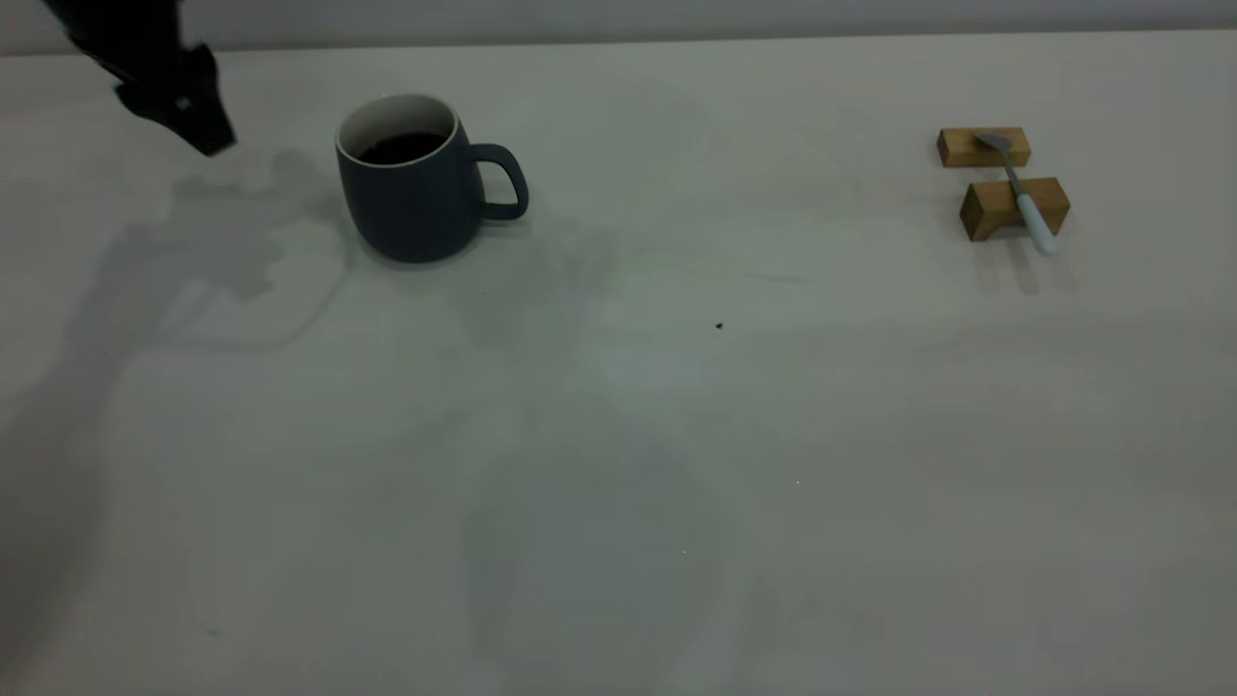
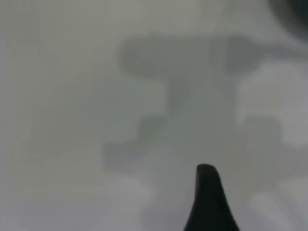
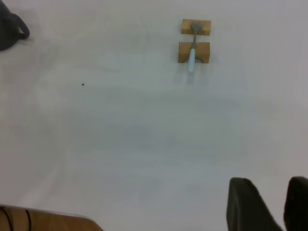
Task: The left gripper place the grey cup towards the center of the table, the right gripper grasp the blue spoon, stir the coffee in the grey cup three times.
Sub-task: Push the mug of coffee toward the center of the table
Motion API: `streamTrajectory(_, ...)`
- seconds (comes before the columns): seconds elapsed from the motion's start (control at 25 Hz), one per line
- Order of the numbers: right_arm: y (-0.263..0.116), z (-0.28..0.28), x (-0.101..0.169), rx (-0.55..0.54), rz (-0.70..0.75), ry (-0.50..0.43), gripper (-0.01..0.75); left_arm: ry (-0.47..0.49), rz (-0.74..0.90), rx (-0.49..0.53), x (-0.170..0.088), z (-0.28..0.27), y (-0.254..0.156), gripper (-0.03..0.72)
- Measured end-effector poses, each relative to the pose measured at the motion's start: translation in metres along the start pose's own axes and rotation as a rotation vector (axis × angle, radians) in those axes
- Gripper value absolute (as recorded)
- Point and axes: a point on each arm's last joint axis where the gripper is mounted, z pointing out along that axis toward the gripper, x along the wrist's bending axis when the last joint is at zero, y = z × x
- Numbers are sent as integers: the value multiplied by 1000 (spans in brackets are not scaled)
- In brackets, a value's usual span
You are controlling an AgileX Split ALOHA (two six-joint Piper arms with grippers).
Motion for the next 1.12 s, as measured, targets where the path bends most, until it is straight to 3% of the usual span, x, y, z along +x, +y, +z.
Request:
streamTrajectory(0.2,0,0,0,0,0,0,238,-44,202,-67,-2,26,8,585)
streamTrajectory(0.48,0,0,0,0,0,0,238,-91,360,-151,-24,60,25,585)
streamTrajectory(0.8,0,0,0,0,0,0,238,-84,447,-207,-51,64,61,585)
streamTrajectory(1.12,0,0,0,0,0,0,238,-79,515,-252,-97,68,110,585)
